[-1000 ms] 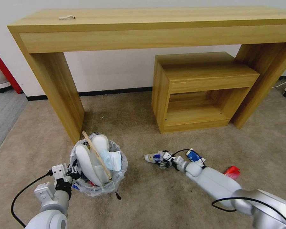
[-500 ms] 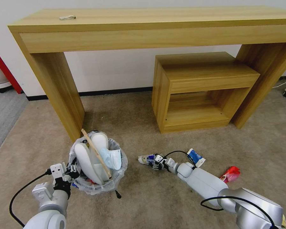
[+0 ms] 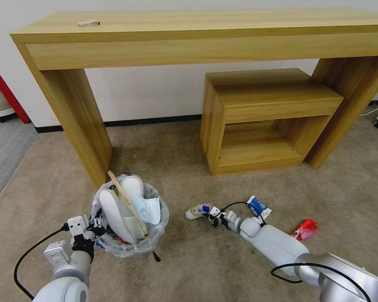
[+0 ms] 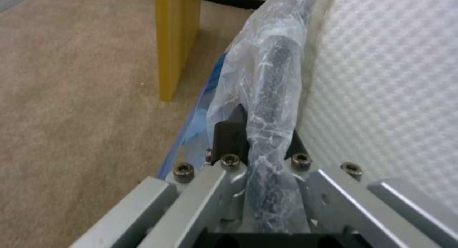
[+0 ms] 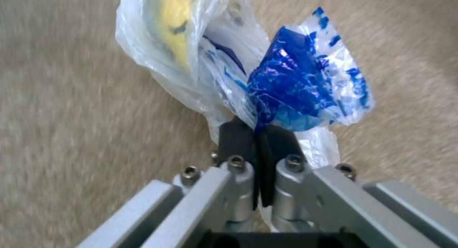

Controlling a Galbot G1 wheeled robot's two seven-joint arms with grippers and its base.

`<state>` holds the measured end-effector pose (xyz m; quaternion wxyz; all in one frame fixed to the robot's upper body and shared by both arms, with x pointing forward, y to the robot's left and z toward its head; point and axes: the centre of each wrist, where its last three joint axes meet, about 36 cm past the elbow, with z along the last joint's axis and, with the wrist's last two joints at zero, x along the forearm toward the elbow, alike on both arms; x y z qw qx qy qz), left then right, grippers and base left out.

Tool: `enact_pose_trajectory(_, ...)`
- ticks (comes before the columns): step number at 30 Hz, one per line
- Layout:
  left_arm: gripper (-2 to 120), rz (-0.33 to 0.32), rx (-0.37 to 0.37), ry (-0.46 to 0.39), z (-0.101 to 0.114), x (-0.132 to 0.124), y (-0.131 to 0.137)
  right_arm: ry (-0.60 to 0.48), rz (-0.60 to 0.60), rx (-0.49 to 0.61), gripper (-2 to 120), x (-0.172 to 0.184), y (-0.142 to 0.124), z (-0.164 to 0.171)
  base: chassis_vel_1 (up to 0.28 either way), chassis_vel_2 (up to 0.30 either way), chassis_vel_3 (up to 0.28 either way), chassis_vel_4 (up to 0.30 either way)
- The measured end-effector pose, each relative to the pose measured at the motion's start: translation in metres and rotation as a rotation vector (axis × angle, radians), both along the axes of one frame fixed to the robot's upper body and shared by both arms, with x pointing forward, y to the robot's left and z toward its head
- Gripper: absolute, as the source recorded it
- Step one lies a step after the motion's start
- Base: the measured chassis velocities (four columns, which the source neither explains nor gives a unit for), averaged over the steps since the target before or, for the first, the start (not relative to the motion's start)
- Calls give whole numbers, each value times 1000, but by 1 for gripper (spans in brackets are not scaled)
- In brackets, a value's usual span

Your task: Pick up the trash bin and place the garbage on the floor into it.

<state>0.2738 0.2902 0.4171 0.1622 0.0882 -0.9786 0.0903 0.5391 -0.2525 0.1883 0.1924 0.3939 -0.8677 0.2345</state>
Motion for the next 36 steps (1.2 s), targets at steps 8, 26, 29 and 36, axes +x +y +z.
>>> enact_pose_trajectory(8, 3, 8, 10, 41, -14, 1, 3, -99, 5, 153, 0, -1, -42, 40, 0, 0, 0, 0)
enact_pose_trajectory(26, 3, -12, 26, 56, -14, 5, -3, -275, 445, 535, 0, 13, 32, 244, 0, 0, 0, 0)
enact_pose_trajectory(29, 3, -13, 25, 52, -12, 5, -4, -286, 559, 551, 0, 7, 55, 279, 0, 0, 0, 0)
enact_pose_trajectory(36, 3, -11, 19, 39, -6, 6, -7, -242, 737, 505, 0, -5, 97, 315, 0, 0, 0, 0)
